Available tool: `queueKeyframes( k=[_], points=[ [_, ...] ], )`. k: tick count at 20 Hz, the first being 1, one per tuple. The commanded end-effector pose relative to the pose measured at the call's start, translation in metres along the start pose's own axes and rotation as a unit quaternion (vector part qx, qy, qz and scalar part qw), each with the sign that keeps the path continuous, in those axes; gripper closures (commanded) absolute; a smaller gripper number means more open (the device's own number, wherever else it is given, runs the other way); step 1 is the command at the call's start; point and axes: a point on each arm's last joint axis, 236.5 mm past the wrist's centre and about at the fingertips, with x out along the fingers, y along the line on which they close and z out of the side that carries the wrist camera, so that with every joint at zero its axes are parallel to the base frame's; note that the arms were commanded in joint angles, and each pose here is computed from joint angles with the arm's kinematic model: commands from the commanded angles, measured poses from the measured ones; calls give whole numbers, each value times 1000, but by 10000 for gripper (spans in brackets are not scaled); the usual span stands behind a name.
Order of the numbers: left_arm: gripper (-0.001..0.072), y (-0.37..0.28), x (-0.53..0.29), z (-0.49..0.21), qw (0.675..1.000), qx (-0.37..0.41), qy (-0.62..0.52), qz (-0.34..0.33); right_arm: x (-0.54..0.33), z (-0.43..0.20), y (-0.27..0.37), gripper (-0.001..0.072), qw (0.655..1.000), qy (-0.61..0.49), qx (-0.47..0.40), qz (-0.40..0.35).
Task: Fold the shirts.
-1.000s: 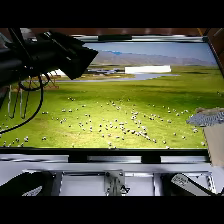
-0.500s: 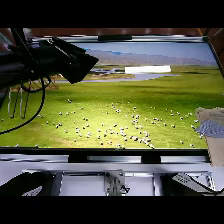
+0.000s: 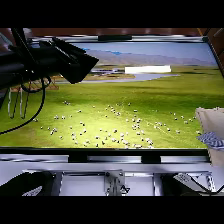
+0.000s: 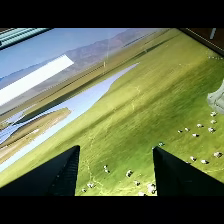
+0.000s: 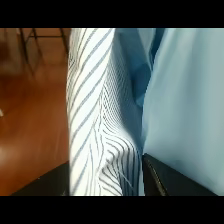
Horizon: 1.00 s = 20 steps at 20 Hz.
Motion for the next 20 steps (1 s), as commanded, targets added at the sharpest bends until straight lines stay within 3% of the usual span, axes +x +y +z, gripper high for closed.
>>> queueKeyframes(
  k=[1, 7, 10, 15, 20],
  points=[
    [169, 2, 2, -2, 1000, 3, 2, 4, -29, -9, 5, 243, 999, 28, 5, 34],
    [169, 11, 25, -20, 1000, 1, 30, 9, -88, -70, -11, 243, 985, 168, 3, 35],
    [169, 12, 31, -25, 999, -1, 37, 8, -114, -110, 25, 244, 959, 261, 4, 108],
    [169, 14, 31, -26, 999, 2, 38, 11, -150, -129, 67, 277, 943, 294, -30, 156],
    [195, 22, 34, -36, 998, 14, 57, 25, -191, -186, 157, 277, 897, 351, -78, 256]
  ],
)
